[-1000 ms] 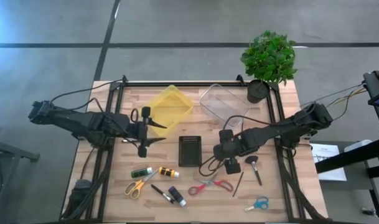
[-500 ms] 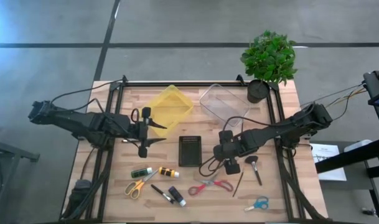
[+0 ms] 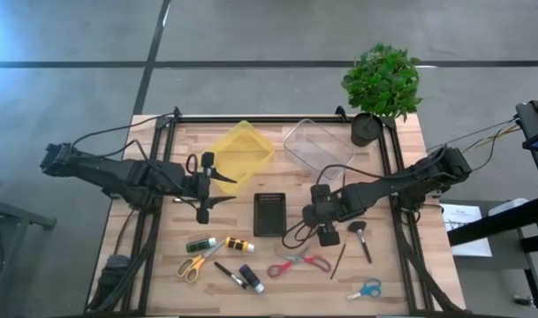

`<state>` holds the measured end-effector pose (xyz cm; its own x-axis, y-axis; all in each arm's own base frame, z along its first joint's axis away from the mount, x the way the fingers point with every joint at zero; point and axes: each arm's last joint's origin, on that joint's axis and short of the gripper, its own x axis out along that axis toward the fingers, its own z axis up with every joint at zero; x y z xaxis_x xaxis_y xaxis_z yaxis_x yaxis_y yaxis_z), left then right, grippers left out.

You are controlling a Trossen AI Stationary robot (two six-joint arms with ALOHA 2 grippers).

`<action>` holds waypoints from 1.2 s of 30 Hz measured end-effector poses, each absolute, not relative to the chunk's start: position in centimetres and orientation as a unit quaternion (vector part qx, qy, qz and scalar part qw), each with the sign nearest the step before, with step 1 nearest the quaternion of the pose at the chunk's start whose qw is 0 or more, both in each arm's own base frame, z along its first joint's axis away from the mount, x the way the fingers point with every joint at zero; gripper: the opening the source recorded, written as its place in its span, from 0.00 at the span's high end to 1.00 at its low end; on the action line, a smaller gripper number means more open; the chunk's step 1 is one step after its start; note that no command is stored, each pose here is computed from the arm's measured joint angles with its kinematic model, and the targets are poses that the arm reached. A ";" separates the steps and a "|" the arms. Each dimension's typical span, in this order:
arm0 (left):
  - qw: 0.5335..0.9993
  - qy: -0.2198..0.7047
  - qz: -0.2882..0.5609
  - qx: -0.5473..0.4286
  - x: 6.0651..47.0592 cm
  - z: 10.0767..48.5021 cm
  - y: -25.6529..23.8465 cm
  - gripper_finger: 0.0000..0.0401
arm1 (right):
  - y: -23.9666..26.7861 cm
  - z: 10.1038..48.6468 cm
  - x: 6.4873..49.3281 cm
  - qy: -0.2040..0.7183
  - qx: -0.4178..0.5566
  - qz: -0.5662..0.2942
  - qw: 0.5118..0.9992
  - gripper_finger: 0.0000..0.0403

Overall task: Pick & Place Paint Supplies
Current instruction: Put the orange paint bottle into the black bin

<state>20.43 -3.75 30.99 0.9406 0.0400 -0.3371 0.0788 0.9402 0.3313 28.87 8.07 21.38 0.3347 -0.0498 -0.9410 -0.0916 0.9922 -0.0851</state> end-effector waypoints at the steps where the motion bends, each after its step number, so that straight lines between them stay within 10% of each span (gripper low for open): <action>1: 0.970 0.172 -0.010 0.173 20.4 31.0 -3.7 0.51 | 8.1 21.4 28.9 0.576 -0.063 0.011 0.815 0.39; 11: 0.970 0.172 -0.010 0.171 20.4 31.0 -3.7 0.51 | 8.2 21.4 28.9 0.576 -0.067 0.026 0.815 0.73; 36: 0.969 0.175 0.017 0.172 20.5 30.7 -3.6 0.51 | 4.1 29.2 35.7 0.463 -0.114 0.015 0.879 0.73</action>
<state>20.46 -3.59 30.67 0.9384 0.0925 -0.3330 0.0276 0.9404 0.3390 35.75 4.12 29.23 0.5707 -0.0799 -0.8173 -0.1319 0.9734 -0.1873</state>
